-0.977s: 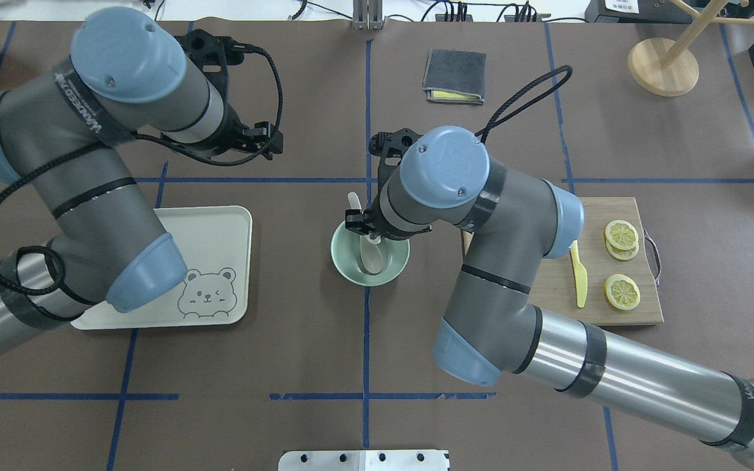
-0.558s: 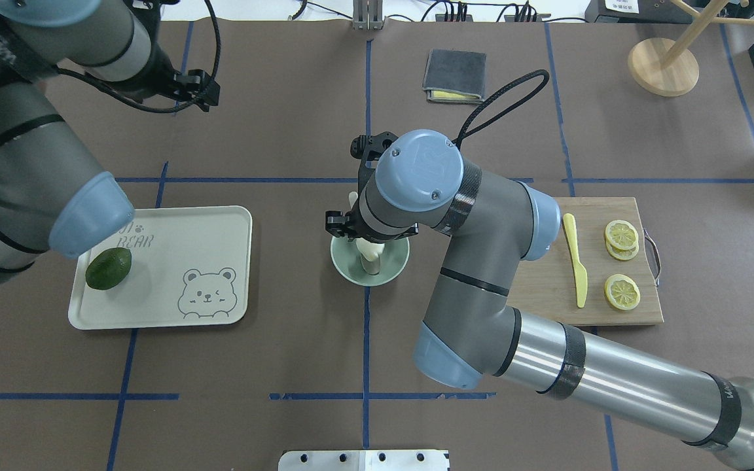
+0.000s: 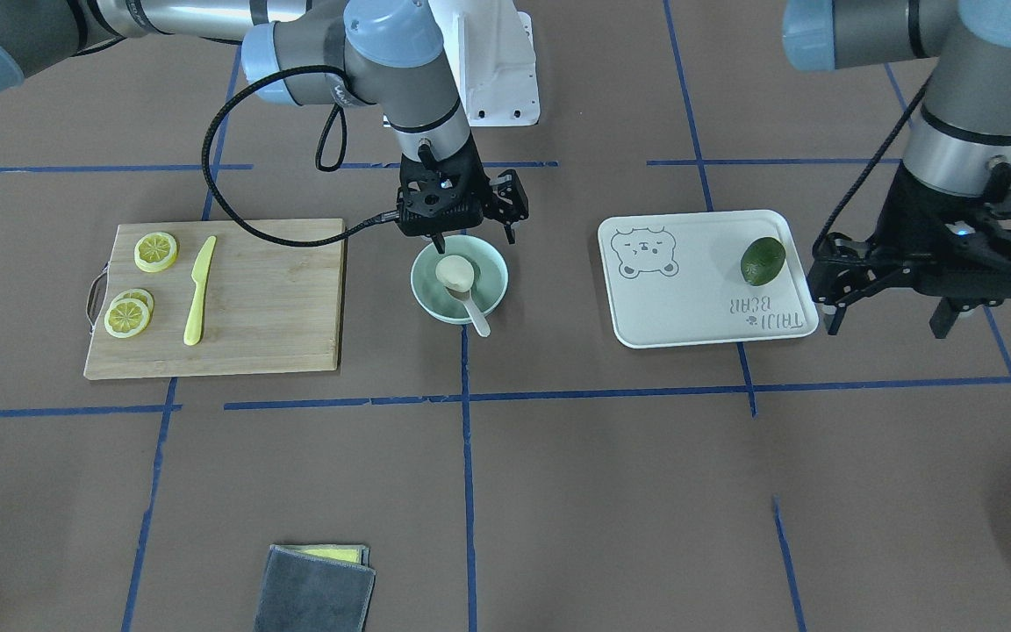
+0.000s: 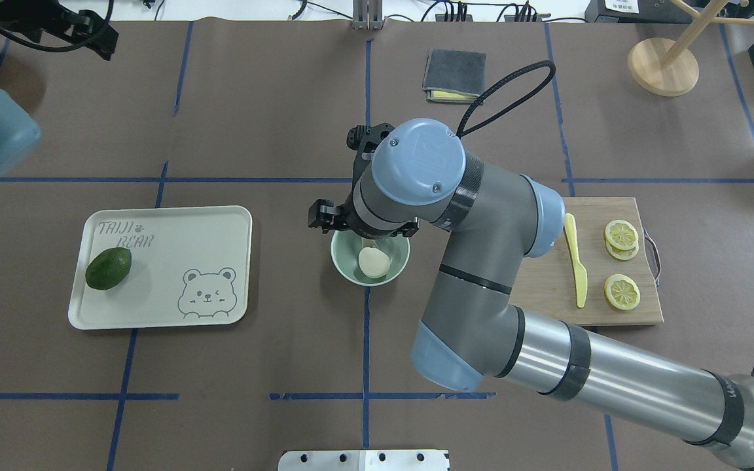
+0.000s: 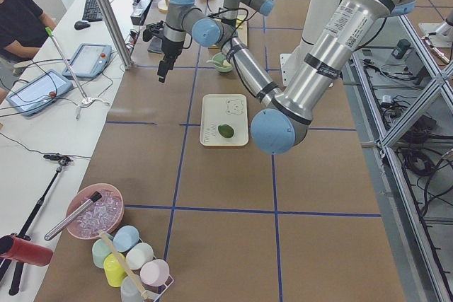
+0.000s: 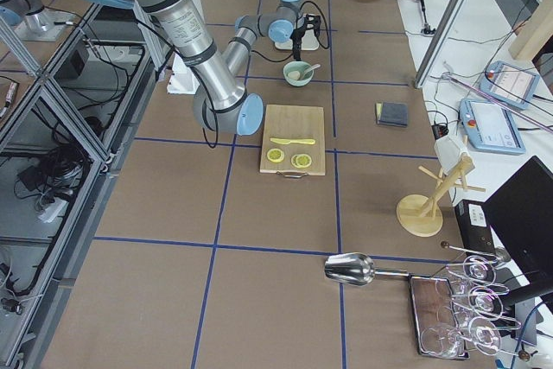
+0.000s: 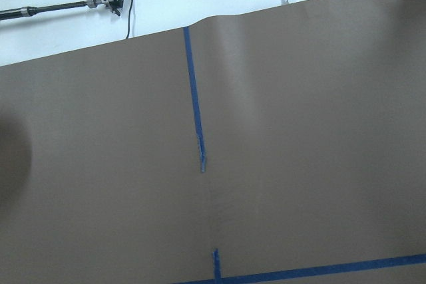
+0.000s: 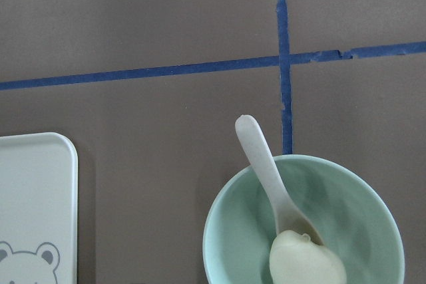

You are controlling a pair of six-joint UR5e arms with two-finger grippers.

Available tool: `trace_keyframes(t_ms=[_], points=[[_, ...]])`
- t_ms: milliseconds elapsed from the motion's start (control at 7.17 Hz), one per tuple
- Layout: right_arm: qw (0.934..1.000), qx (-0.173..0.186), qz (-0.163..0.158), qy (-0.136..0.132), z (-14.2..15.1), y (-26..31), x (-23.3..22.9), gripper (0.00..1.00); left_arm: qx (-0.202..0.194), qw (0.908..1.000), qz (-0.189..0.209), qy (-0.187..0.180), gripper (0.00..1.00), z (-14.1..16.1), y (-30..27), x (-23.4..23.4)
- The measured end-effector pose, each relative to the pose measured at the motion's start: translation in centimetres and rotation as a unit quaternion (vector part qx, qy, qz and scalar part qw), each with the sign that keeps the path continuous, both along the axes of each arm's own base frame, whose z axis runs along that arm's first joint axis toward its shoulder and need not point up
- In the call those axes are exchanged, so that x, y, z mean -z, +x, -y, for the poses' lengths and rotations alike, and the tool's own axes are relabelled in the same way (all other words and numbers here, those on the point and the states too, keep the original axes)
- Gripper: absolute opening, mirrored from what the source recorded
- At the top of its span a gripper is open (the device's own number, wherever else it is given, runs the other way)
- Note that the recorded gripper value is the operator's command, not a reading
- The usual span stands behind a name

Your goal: Put spoon and bun in bowl

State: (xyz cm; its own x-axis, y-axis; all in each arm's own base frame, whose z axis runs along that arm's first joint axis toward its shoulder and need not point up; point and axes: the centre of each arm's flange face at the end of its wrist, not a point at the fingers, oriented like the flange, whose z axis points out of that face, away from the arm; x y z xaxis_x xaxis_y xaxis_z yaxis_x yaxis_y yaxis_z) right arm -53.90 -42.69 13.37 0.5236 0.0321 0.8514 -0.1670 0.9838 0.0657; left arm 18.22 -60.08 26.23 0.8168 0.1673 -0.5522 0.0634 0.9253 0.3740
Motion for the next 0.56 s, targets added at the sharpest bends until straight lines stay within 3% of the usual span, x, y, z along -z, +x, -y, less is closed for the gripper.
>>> trace_keyframes(t_ms=[279,558], points=[[0.9993,-0.021,-0.03,0.0,3.0,6.1,-1.8,1.0,-0.031,0.9994,0.006,-0.012,1.0,0.5,-4.7,-4.5],[0.9947,0.001,-0.101,0.018,7.9,13.4,-6.1,1.0,-0.063,0.9973,-0.009,-0.037,1.0,0.0,-9.3,-9.8]])
